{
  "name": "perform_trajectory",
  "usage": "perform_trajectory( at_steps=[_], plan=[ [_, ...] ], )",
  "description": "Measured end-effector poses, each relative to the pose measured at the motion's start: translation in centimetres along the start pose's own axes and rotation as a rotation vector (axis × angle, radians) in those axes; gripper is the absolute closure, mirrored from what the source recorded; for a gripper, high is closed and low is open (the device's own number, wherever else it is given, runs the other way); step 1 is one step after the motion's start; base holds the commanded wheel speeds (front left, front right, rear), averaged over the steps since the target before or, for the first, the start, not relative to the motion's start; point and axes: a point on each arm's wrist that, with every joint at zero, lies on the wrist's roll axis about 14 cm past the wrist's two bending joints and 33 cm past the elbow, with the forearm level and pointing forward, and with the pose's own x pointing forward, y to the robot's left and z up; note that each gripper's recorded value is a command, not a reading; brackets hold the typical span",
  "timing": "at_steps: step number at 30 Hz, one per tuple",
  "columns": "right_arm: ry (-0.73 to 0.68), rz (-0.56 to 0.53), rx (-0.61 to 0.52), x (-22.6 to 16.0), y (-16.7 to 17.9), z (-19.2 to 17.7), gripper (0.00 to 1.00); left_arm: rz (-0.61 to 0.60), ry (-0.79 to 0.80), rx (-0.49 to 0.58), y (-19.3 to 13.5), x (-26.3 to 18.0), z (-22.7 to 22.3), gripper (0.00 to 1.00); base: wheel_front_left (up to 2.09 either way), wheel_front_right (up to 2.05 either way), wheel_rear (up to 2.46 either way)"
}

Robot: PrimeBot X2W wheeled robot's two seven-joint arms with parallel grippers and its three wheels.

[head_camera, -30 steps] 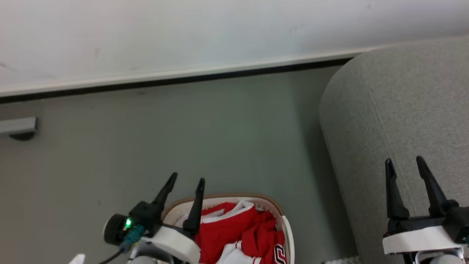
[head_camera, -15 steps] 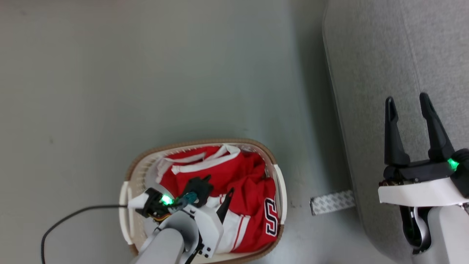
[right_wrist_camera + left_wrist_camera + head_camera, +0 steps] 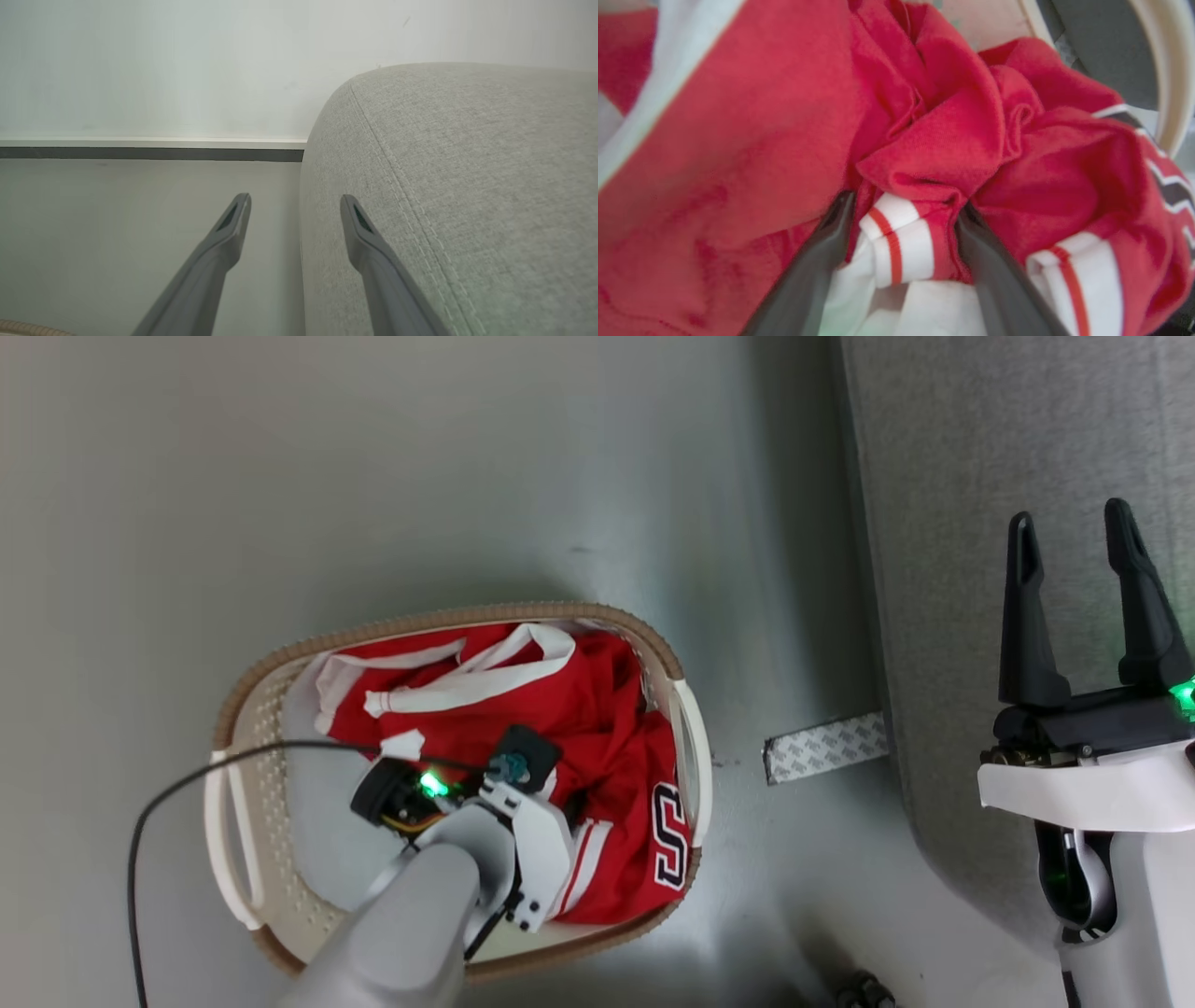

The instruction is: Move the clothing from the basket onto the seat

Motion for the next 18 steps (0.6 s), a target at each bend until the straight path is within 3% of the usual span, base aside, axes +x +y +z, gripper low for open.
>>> perform_trajectory(
  at_steps=[4,5,6,18],
  plan=[
    [0.028,0.004,-0.024,0.5,-0.1,-1.5,0.00,-0.009,0.033,-0.019,0.7,1.3,-1.2,0.00,0.00,0.00,0.00],
    [0.032,0.005,-0.032,0.6,-0.1,-1.7,0.00,-0.008,0.042,-0.025,0.9,1.5,-1.7,0.64,0.00,0.00,0.00],
    [0.035,0.007,-0.036,0.6,0.0,-1.9,0.00,-0.011,0.053,-0.019,1.0,1.6,-2.0,1.00,0.00,0.00,0.00],
    [-0.004,0.015,-0.013,-0.7,0.7,0.8,0.00,0.033,-0.083,-0.039,0.9,-1.7,1.7,1.00,0.00,0.00,0.00]
  ],
)
